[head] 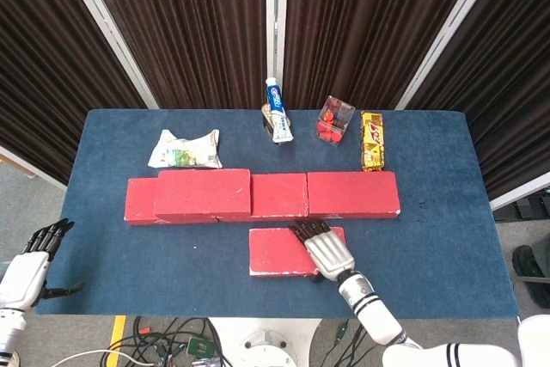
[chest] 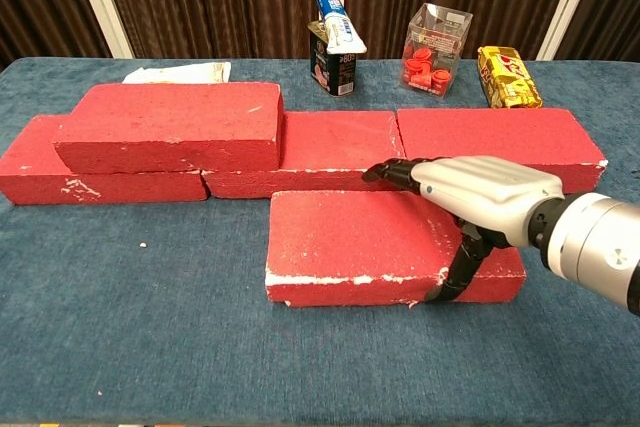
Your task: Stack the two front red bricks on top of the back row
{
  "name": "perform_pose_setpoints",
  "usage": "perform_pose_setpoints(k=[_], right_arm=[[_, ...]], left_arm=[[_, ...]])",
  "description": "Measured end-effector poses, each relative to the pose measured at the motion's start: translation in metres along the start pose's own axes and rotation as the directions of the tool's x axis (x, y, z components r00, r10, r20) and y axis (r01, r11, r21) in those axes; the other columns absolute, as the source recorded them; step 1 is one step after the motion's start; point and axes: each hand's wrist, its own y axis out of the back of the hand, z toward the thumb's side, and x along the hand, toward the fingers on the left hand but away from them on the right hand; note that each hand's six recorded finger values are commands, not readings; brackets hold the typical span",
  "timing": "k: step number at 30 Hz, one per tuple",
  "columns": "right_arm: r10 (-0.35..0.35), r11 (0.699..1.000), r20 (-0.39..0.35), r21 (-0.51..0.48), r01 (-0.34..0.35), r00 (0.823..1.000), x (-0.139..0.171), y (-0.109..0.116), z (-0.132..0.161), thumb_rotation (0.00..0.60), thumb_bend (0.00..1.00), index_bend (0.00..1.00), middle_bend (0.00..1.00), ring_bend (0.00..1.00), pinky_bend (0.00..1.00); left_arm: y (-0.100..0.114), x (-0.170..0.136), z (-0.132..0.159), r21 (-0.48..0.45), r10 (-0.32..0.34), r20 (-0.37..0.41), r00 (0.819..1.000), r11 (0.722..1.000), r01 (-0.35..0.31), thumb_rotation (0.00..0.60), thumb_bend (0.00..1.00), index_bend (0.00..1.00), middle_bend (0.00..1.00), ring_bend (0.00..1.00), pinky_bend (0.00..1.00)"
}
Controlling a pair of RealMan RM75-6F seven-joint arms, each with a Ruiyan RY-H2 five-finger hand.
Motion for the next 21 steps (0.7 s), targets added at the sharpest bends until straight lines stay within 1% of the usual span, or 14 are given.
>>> perform_pose_setpoints(k=[21], right_arm=[[0.030,0.999,0.019,-0.045,-0.029,0.999,-0.016,-0.010,0.004,0.600,0.00,0.00,0.00,0.00,0.00]], left_arm=[[0.000,-0.001,-0.002,-0.004,-0.003,-0.009,1.000,1.000,0.003,0.600,0.00,0.00,0.00,0.00,0.00]])
